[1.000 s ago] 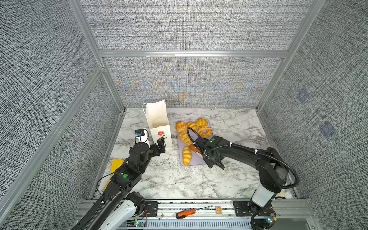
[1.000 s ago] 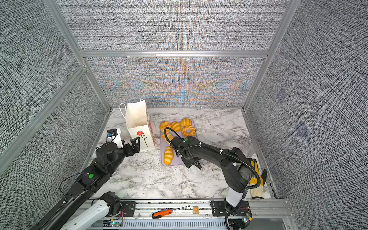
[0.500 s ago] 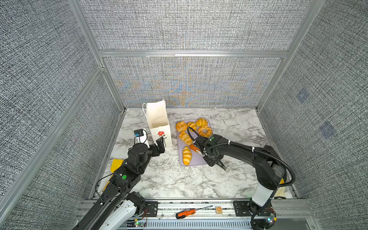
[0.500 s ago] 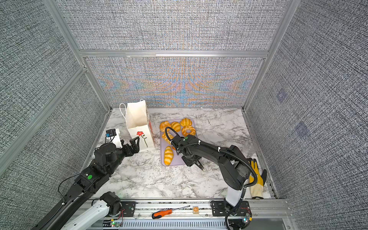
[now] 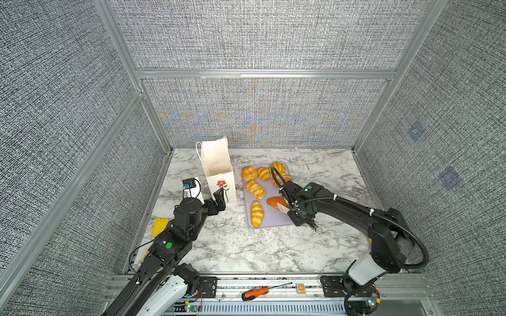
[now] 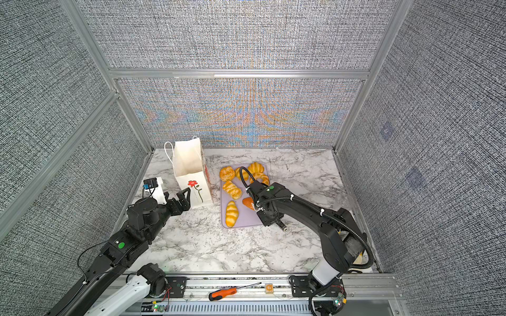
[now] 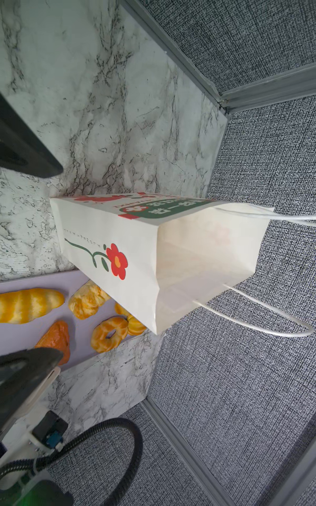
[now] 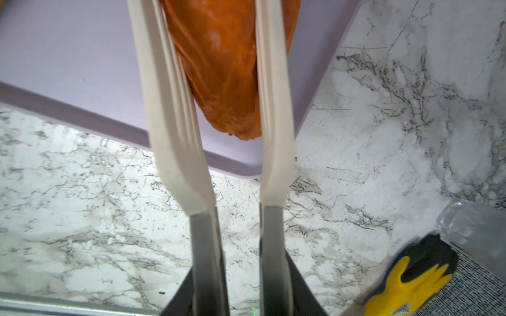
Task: Pack bread into a paper bag
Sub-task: Pick up the bread from the tray.
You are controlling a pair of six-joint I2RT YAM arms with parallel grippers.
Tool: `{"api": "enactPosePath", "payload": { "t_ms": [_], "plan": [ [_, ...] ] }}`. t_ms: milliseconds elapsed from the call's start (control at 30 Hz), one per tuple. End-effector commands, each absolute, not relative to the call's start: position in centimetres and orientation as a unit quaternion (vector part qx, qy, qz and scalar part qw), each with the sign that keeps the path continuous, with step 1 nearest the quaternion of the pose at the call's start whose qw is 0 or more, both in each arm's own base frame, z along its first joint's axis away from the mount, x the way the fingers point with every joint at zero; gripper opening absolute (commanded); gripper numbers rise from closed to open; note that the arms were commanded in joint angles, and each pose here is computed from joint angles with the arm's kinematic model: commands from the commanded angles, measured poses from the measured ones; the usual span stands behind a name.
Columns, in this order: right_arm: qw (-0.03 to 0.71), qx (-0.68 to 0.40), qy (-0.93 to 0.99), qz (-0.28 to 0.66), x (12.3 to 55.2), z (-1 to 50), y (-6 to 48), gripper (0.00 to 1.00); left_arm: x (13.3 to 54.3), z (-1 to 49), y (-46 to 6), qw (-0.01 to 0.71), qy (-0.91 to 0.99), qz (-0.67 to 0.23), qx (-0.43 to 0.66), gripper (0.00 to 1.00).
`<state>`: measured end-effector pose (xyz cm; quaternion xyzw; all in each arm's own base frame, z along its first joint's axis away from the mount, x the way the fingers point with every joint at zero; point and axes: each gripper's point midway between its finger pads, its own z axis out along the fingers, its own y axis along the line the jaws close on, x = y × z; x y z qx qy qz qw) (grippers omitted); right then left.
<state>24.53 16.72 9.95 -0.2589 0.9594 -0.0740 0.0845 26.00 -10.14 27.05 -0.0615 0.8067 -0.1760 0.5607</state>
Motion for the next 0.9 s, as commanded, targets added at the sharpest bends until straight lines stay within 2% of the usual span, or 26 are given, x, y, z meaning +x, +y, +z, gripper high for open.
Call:
{"api": "enactPosePath", "payload": {
  "t_ms": [0, 400, 867],
  "plan": [
    [0.098, -0.250, 0.963, -0.026, 24.6, 10.5, 17.7, 0.35, 26.0, 27.7, -9.8, 0.572, 0.800, -0.170, -0.063, 0.99],
    [0.120, -0.228, 0.966, 0.022, 25.1, 11.8, 17.9, 0.33, 26.0, 28.8, -9.3, 0.586, 0.791, -0.164, -0.066, 0.99],
    [0.181, -0.213, 0.954, 0.108, 26.3, 17.6, 20.6, 0.33, 26.2, 30.6, -9.1, 0.605, 0.779, -0.157, -0.060, 0.99]
  ]
}}
